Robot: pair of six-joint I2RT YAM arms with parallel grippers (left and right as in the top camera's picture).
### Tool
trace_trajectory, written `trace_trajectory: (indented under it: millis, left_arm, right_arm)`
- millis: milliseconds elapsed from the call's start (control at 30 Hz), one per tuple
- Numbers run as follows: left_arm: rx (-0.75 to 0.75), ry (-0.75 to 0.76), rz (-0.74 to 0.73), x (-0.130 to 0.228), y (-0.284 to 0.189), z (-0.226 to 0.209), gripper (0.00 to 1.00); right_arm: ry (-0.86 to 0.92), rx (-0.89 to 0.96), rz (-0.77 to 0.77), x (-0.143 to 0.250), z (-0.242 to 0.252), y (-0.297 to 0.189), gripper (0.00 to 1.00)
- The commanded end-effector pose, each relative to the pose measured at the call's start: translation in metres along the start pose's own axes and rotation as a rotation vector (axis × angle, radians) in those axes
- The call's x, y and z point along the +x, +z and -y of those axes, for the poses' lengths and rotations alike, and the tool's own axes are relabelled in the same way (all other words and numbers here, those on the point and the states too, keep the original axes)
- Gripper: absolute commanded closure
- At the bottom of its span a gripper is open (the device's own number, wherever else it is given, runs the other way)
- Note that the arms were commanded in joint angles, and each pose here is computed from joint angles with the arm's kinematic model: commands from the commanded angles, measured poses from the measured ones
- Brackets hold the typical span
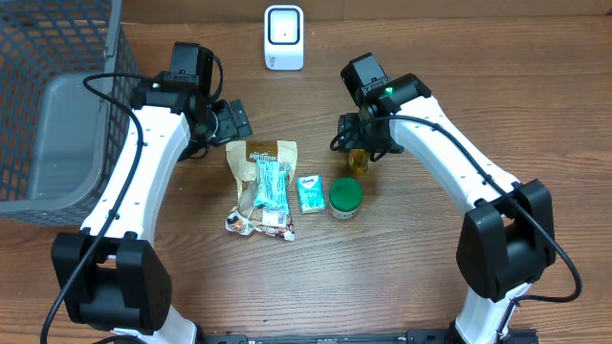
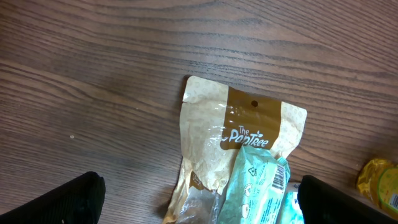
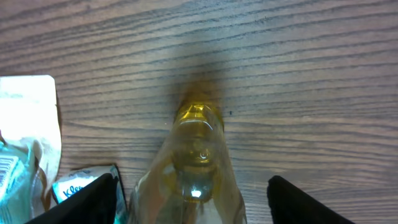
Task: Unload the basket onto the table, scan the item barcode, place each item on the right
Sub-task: 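Move the right gripper over the Vim bottle and lower onto it, then close the right gripper on the Vim bottle and tip it sideways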
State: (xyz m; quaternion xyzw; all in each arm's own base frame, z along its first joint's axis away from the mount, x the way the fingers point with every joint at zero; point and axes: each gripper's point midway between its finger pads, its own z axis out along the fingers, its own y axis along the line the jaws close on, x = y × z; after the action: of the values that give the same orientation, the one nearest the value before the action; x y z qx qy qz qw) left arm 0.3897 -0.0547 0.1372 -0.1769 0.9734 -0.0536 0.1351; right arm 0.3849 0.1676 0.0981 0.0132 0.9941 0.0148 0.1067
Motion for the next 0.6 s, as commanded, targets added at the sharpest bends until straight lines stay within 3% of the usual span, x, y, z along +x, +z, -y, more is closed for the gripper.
trace_trajectory:
  millis: [0, 367, 567]
  left_arm:
    - [0.006, 0.012, 0.012, -0.004, -0.003, 0.002, 0.0]
    - [0.006, 0.012, 0.012, -0.004, -0.003, 0.002, 0.0]
    - [0.006, 0.012, 0.012, -0.004, -0.003, 0.002, 0.0]
  right_arm:
    - [-0.001, 0.004, 0.015, -0.003, 0.001, -0.003, 0.31]
    - [0.001, -0.001, 0.025, -0.003, 0.002, -0.012, 0.43]
    - [0.021, -0.057, 0.067, -0.009, 0.002, -0.035, 0.56]
